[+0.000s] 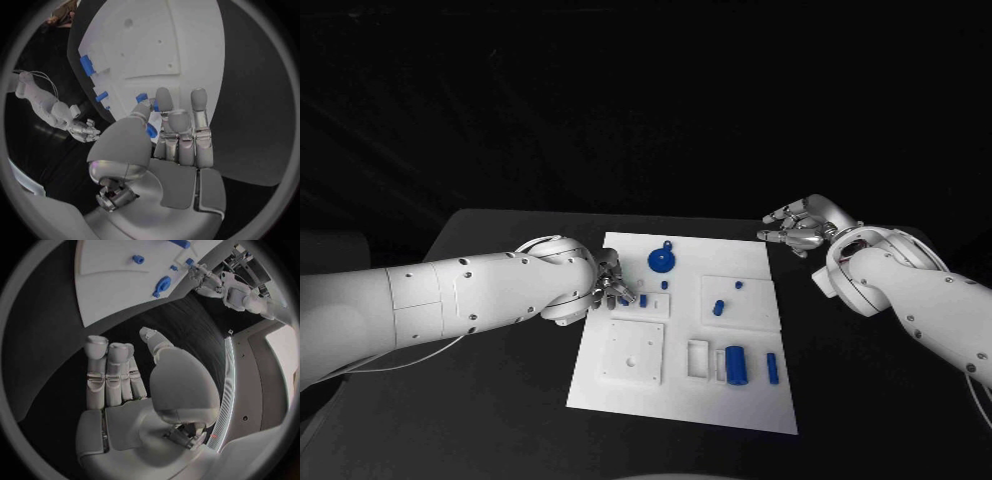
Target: Assemble the parts on the task board
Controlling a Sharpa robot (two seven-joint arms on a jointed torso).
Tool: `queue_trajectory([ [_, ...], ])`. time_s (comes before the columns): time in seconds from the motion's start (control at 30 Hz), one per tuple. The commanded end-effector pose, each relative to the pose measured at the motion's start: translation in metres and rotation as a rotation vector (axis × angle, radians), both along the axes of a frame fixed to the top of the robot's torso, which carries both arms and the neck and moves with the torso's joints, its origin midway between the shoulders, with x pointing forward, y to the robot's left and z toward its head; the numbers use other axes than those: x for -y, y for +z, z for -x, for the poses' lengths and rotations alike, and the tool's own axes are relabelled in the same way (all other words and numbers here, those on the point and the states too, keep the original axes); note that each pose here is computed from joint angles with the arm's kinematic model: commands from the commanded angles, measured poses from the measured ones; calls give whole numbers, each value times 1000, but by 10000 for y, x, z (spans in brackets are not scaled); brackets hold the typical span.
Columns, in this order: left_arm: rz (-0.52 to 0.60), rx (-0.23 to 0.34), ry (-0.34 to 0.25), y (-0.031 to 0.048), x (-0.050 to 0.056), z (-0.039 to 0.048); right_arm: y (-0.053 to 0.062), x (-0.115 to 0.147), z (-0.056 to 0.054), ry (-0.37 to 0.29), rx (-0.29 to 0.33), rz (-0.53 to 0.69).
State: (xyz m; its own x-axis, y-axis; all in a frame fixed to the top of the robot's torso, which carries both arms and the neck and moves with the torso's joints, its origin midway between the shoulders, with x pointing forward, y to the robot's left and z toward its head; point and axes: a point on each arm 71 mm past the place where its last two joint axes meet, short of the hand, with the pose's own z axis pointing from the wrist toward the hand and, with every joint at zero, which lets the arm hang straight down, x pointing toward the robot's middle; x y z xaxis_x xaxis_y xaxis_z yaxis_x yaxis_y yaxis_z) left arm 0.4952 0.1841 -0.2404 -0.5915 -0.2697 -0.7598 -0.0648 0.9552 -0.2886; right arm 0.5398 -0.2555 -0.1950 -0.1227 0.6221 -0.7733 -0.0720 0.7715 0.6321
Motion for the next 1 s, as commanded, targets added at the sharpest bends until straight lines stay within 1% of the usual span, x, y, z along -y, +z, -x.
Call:
queue_trajectory([
  [0.03, -39, -22, -29, -74, 1, 43, -6, -7, 3, 13, -5, 3],
  [1.0, -68, -17, -27, -75, -63, 36, -13, 3, 3, 10, -8, 5],
])
